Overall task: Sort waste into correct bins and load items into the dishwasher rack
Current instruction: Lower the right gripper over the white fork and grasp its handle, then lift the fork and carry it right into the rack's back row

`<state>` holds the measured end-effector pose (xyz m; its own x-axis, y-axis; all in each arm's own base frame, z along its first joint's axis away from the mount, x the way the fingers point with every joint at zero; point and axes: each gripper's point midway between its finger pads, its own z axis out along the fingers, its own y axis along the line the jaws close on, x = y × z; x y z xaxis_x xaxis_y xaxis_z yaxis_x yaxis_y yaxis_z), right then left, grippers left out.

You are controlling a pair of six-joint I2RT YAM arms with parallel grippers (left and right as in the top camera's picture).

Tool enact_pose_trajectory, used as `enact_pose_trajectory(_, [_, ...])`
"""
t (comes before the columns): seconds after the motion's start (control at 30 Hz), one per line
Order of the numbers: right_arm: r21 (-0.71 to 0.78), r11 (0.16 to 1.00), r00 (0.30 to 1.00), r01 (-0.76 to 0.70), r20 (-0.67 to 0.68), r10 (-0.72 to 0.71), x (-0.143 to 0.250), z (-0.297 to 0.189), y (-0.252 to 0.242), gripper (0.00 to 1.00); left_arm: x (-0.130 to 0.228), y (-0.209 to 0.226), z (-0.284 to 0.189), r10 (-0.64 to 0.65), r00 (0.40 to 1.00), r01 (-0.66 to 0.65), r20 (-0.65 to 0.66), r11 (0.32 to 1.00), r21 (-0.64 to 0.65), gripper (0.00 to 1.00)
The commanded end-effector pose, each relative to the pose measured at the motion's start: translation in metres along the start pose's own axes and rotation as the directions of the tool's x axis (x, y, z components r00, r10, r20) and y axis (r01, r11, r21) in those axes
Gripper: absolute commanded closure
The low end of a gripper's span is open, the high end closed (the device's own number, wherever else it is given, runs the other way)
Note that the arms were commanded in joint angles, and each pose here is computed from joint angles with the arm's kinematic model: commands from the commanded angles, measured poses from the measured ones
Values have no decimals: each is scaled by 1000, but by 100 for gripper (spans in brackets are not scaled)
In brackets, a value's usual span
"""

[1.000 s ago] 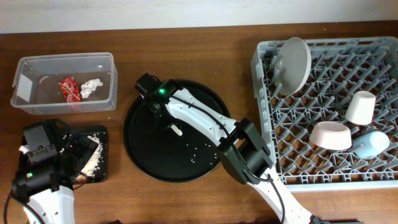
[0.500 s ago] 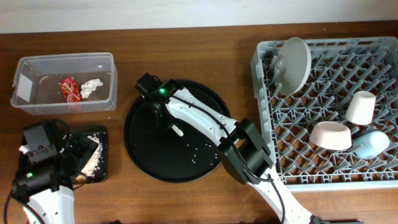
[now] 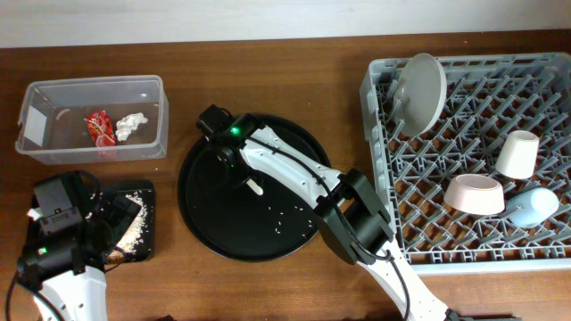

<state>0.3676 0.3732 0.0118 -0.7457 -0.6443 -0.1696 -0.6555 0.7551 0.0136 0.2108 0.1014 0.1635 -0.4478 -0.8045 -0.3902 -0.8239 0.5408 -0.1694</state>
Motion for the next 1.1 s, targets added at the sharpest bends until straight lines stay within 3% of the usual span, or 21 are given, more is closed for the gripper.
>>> enact_pose_trajectory(0.0, [-14, 1000, 995, 11, -96, -12, 26, 26, 12, 88, -6, -1, -6, -17, 1000, 17, 25, 1000, 6, 1])
enact_pose_trajectory(0.3, [-16, 1000, 996, 14, -93, -15, 26, 26, 18, 83, -6, -1, -6, -17, 1000, 17, 25, 1000, 6, 1])
enact_pose_trajectory(0.5, [-13, 1000, 996, 0, -91, -1, 26, 27, 18, 96, -6, -1, -6, -17, 1000, 17, 25, 1000, 6, 1])
enact_pose_trajectory(0.67, [-7, 1000, 996, -5, -84, 4, 22, 17, 14, 96, -6, -1, -6, -17, 1000, 16, 25, 1000, 7, 1])
enact_pose_trajectory(0.93, [-8, 988, 987, -156, 24, 156, -8, -90, -41, 96, -6, -1, -6, -17, 1000, 17, 25, 1000, 6, 1])
enact_pose_trajectory(1.07, [22, 969, 967, -244, 78, 242, 0, -158, -91, 96, -6, -1, -6, -17, 1000, 17, 25, 1000, 6, 1])
